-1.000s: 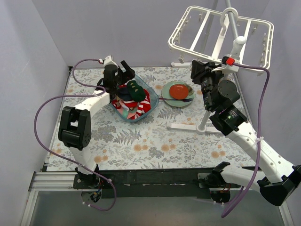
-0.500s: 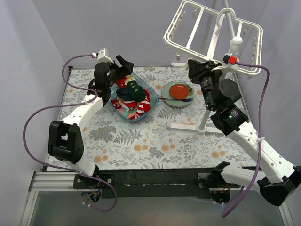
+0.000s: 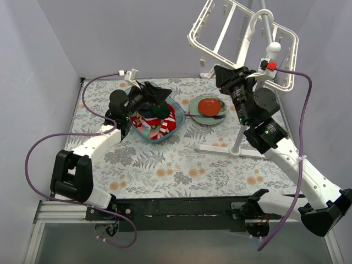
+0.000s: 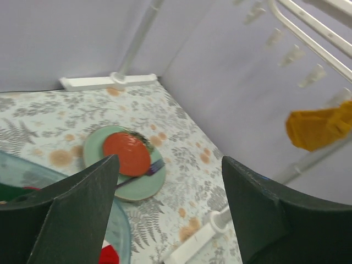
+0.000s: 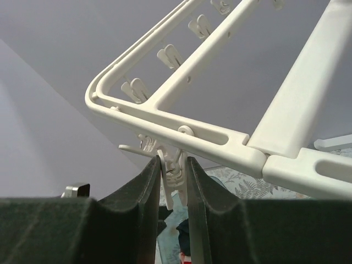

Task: Remove the socks clipped to the hanger
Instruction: Remove the sock from the hanger.

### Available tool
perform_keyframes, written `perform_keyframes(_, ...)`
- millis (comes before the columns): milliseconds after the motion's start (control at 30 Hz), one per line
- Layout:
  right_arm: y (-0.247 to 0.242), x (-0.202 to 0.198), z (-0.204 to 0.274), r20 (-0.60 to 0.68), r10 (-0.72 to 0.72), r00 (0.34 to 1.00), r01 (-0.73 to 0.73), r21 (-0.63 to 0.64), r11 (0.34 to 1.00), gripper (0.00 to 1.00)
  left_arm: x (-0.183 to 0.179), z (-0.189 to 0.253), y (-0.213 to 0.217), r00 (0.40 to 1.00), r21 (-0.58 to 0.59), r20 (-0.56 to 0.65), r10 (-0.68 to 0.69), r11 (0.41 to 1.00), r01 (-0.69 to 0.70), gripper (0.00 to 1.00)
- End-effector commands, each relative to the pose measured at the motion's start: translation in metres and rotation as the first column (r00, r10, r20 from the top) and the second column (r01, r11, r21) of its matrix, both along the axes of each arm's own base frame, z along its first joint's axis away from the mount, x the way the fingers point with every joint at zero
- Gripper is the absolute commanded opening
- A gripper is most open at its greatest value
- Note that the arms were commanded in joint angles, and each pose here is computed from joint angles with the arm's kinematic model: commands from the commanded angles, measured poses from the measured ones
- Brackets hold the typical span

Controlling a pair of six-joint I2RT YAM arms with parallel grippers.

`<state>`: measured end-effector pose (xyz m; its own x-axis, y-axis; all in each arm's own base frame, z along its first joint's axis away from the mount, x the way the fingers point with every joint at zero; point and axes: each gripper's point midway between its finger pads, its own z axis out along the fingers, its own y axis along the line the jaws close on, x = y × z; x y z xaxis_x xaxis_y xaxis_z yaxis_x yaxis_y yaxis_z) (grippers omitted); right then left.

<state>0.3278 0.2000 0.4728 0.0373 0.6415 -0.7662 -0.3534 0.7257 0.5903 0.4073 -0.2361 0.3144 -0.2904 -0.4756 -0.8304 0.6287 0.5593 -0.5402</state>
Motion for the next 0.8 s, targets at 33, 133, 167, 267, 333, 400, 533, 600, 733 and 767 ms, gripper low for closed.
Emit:
perform_keyframes(33, 0.027, -0.014, 0.028, 0.057, 0.153, 0.987, -0.158, 0.081, 0.984, 0.01, -0.061, 0.045, -0.044, 0.946, -0.008, 0.221, -0.239, 0.969, 0.247, 0.73)
perform_keyframes(133, 0.029, -0.015, 0.028, 0.056, 0.166, 0.985, -0.171, 0.087, 0.982, 0.01, -0.075, 0.049, -0.065, 0.917, 0.0, 0.256, -0.305, 0.949, 0.316, 0.73)
perform_keyframes(167, 0.029, -0.015, 0.028, 0.056, 0.169, 0.984, -0.173, 0.091, 0.981, 0.01, -0.081, 0.05, -0.076, 0.906, 0.0, 0.264, -0.331, 0.939, 0.343, 0.73)
perform_keyframes(267, 0.029, -0.015, 0.029, 0.059, 0.172, 0.983, -0.177, 0.092, 0.98, 0.01, -0.092, 0.057, -0.098, 0.869, 0.008, 0.294, -0.398, 0.91, 0.414, 0.73)
perform_keyframes(333, 0.03, -0.016, 0.029, 0.061, 0.179, 0.982, -0.185, 0.098, 0.978, 0.01, -0.096, 0.065, -0.108, 0.848, 0.017, 0.327, -0.416, 0.9, 0.435, 0.73)
perform_keyframes(400, 0.031, -0.018, 0.031, 0.064, 0.188, 0.98, -0.194, 0.099, 0.976, 0.01, -0.101, 0.062, -0.12, 0.837, 0.019, 0.323, -0.442, 0.887, 0.462, 0.74)
perform_keyframes(533, 0.025, -0.021, 0.031, 0.06, 0.177, 0.982, -0.183, 0.106, 0.977, 0.01, -0.104, 0.061, -0.124, 0.82, 0.029, 0.361, -0.444, 0.884, 0.466, 0.76)
perform_keyframes(600, 0.024, -0.025, 0.035, 0.068, 0.183, 0.981, -0.19, 0.118, 0.975, 0.01, -0.102, 0.057, -0.13, 0.819, 0.039, 0.368, -0.44, 0.888, 0.459, 0.77)
perform_keyframes(733, 0.03, -0.029, 0.037, 0.06, 0.229, 0.971, -0.236, 0.154, 0.959, 0.01, -0.097, 0.052, -0.136, 0.827, 0.031, 0.392, -0.404, 0.904, 0.427, 0.77)
perform_keyframes(767, 0.032, -0.029, 0.035, 0.051, 0.238, 0.97, -0.243, 0.16, 0.957, 0.01, -0.099, 0.051, -0.14, 0.827, 0.028, 0.396, -0.399, 0.906, 0.423, 0.77)
